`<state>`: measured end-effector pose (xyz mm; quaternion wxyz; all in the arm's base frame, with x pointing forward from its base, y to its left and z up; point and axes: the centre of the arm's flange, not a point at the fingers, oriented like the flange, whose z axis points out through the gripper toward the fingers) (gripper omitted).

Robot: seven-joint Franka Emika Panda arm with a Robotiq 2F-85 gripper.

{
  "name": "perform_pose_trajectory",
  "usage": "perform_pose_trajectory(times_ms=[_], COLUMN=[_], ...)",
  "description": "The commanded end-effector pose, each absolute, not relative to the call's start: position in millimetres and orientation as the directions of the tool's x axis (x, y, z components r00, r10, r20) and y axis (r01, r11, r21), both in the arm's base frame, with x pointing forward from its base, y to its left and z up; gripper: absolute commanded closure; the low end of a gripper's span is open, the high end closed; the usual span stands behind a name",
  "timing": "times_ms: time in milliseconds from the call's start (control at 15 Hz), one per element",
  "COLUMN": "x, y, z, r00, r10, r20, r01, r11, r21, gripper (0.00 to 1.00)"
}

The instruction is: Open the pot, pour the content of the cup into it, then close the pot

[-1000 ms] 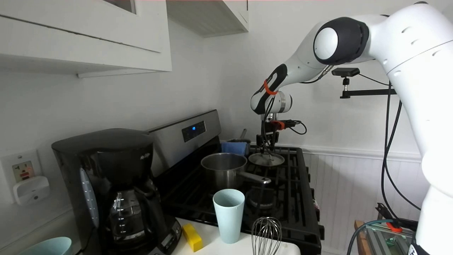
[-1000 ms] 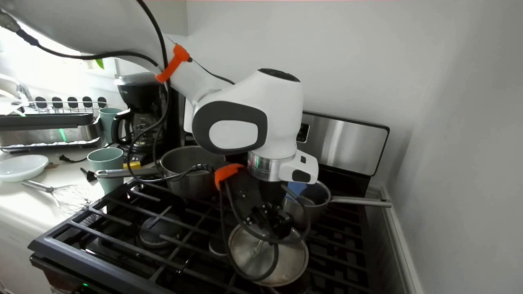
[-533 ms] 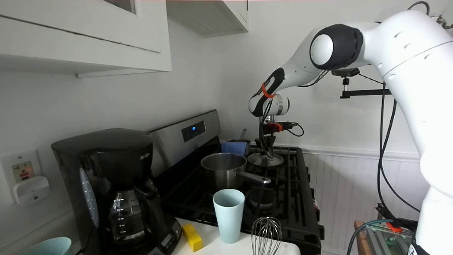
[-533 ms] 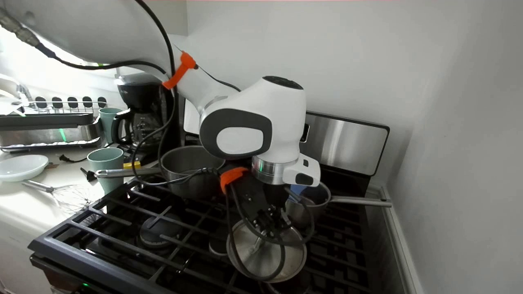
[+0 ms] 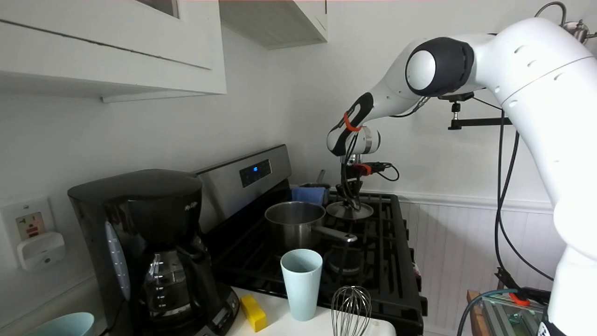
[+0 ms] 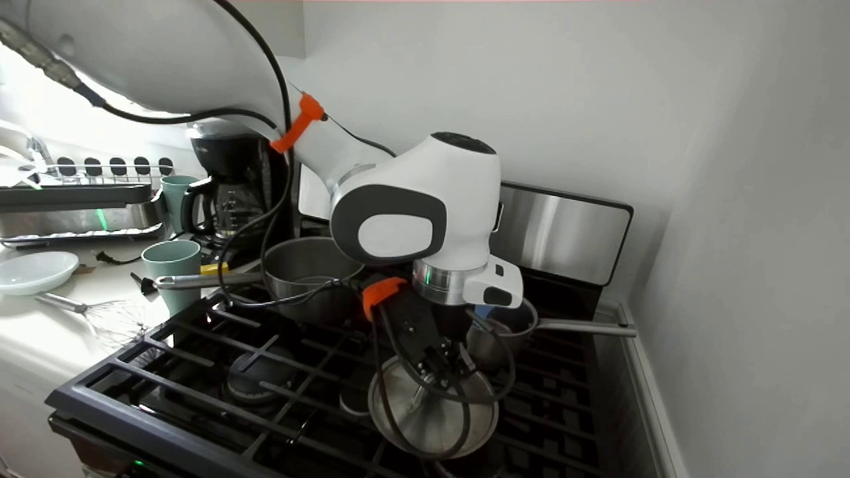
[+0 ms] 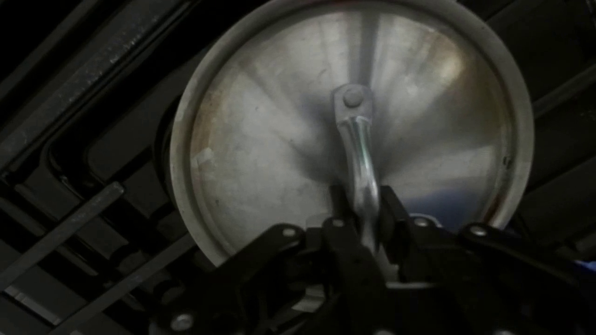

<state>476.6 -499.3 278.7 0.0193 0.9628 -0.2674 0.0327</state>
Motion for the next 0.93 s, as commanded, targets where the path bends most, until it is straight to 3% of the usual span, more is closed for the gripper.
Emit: perform_pose_trajectory(times_ms=[0, 867], x=[481, 479], y=[-509, -474], z=[283, 346], r00=[0.861, 0.911], r10=[-0.503, -0.412], r20=[0.074, 0.013], r01=[-0.505, -0.411], r11=[-0.863, -0.909], r21=[0.021, 0.062], gripper=[1.00, 0.98])
